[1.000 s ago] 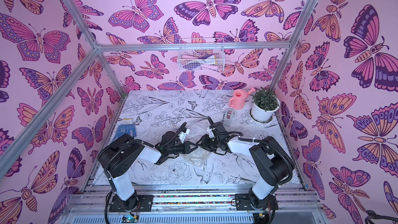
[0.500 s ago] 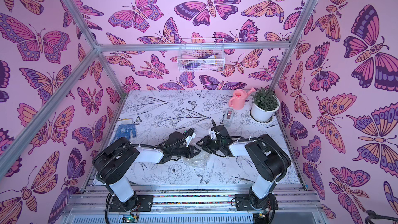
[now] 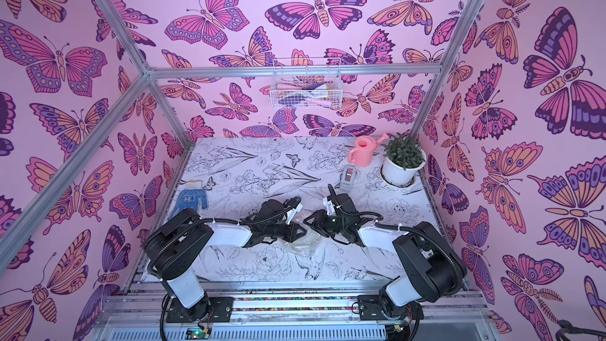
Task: Wrap dinner plates in bubble wrap
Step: Wrap the plate in the bubble wrap.
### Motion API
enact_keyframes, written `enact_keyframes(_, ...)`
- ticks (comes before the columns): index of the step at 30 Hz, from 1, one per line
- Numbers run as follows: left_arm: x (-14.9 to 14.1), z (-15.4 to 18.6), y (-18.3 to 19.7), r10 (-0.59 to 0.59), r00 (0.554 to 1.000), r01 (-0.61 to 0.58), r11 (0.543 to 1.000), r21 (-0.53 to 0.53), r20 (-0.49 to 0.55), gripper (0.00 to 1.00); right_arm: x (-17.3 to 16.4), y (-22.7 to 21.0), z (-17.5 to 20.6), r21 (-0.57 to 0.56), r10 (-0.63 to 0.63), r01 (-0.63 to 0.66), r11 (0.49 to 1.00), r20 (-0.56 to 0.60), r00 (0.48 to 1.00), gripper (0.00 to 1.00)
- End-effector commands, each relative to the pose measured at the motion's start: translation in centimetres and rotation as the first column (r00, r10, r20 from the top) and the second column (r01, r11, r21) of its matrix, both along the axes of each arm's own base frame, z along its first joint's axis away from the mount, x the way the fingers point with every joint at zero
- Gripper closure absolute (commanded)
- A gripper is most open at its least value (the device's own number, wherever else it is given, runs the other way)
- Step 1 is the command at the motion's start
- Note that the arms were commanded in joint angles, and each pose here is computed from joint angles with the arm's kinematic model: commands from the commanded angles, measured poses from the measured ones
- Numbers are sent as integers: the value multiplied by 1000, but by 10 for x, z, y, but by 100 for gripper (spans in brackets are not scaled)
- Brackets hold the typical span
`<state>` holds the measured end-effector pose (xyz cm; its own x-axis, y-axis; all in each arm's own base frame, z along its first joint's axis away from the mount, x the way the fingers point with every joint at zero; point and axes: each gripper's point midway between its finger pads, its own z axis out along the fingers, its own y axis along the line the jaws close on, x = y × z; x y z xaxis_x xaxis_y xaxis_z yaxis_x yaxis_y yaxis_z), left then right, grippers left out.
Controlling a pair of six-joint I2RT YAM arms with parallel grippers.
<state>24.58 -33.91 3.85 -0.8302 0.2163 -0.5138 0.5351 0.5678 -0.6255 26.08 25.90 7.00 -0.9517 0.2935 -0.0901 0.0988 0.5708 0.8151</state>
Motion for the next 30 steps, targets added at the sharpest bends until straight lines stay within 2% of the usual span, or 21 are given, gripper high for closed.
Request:
enact_keyframes(1,-27,-50,27,1,993,20,983,180,-119,100,-12,-16,-16,-94,-17,12,995,-54,998,56)
enact_keyframes(9,-29,-38,16,-55,993,68,989,128,-104,100,-12,1,-31,-95,40,-49,994,-94,995,63)
enact_keyframes(13,-30,-21,10,-84,993,90,993,82,-78,100,-12,-6,-54,-158,6,-26,987,-124,992,97)
enact_keyframes(14,-31,-15,9,-94,993,98,993,66,-68,100,-12,-9,-56,-175,-2,-20,984,-122,993,100)
enact_keyframes(19,-31,3,5,-107,993,108,994,24,-44,100,-15,-16,-63,-220,-4,-24,975,-126,992,100)
enact_keyframes(24,-30,11,10,-81,996,81,997,8,-33,94,-15,-20,-60,-240,-8,-19,971,-113,994,100)
enact_keyframes(25,-30,12,11,-76,997,76,997,5,-33,90,-15,-21,-60,-244,-6,-21,970,-112,994,100)
enact_keyframes(27,-30,13,15,-56,998,56,998,9,-24,75,-14,-20,-58,-246,-1,-26,969,-109,994,100)
enact_keyframes(30,-25,13,26,-4,1000,4,1000,23,4,68,-14,-20,-58,-247,1,-28,969,-110,994,100)
